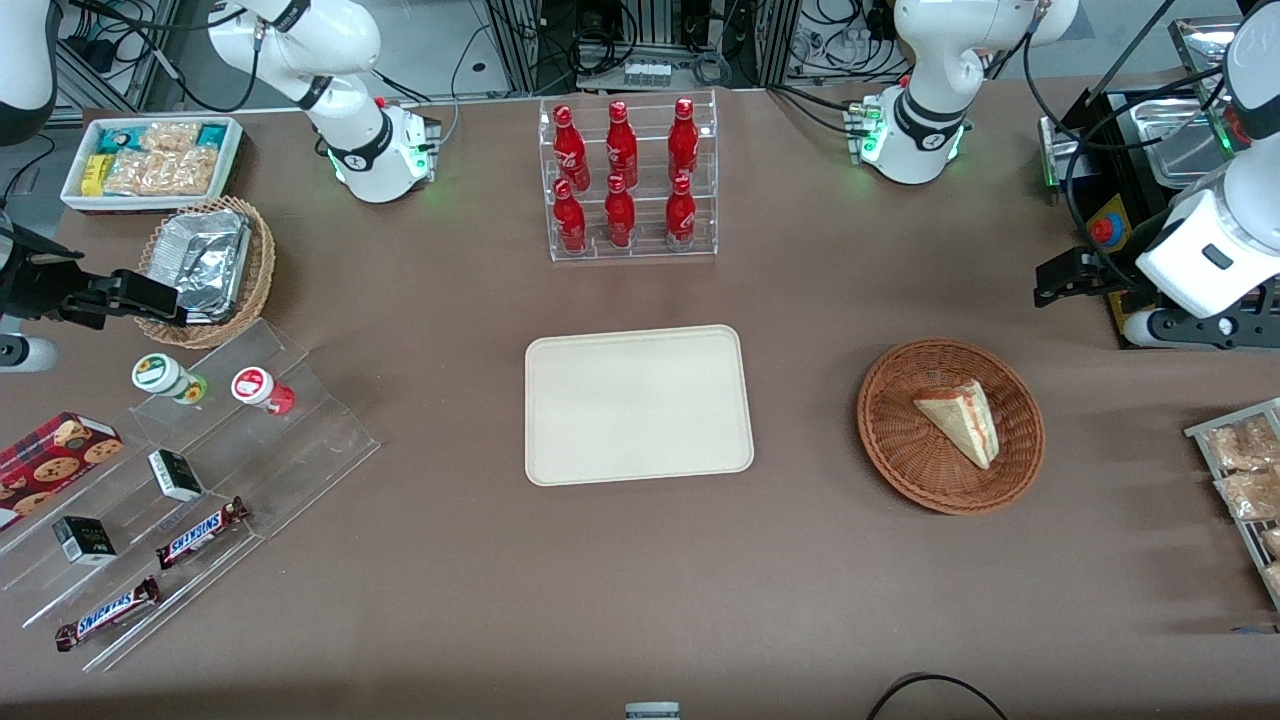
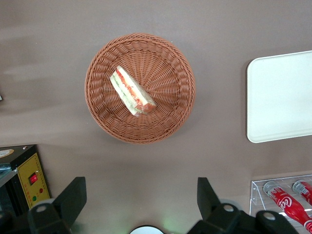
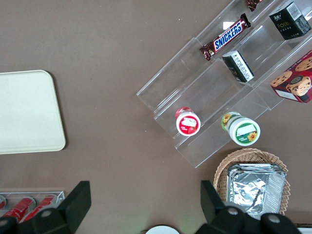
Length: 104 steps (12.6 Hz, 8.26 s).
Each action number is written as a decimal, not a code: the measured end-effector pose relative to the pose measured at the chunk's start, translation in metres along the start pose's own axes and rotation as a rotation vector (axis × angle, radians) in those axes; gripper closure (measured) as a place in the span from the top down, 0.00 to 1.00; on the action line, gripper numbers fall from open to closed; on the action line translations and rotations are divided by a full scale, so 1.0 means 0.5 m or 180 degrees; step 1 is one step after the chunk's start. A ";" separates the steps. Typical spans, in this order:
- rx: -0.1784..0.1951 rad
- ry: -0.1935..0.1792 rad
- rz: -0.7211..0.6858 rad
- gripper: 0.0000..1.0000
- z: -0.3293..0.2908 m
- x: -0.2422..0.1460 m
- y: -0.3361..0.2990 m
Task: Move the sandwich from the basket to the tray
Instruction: 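Move the left gripper down over the wrapped sandwich in the wicker basket, then close the left gripper on the sandwich's wrapped edge, then lift the sandwich with the left gripper and carry it over the tray, then lower the sandwich onto the tray with the left gripper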
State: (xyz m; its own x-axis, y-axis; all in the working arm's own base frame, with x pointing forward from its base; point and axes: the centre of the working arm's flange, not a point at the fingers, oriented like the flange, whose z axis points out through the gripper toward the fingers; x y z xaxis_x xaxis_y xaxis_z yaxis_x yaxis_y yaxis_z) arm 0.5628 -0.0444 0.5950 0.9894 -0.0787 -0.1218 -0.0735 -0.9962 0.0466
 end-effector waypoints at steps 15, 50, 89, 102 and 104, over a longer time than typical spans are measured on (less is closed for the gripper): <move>0.0032 0.0072 -0.0022 1.00 0.243 0.109 -0.007; -0.0022 0.0285 -0.2324 1.00 0.634 0.048 -0.061; 0.0176 0.0212 -0.0547 0.15 0.538 0.000 0.853; 0.0317 0.0085 -0.0742 0.15 0.691 0.067 0.995; 0.0324 0.0082 -0.0738 0.15 0.699 0.063 1.003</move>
State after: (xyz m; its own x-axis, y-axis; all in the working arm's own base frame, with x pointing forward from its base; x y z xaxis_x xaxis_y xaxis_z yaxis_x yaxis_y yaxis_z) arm 0.5134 -0.5594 0.2679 0.9841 0.1519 -0.0924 0.1448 -0.9862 -0.0799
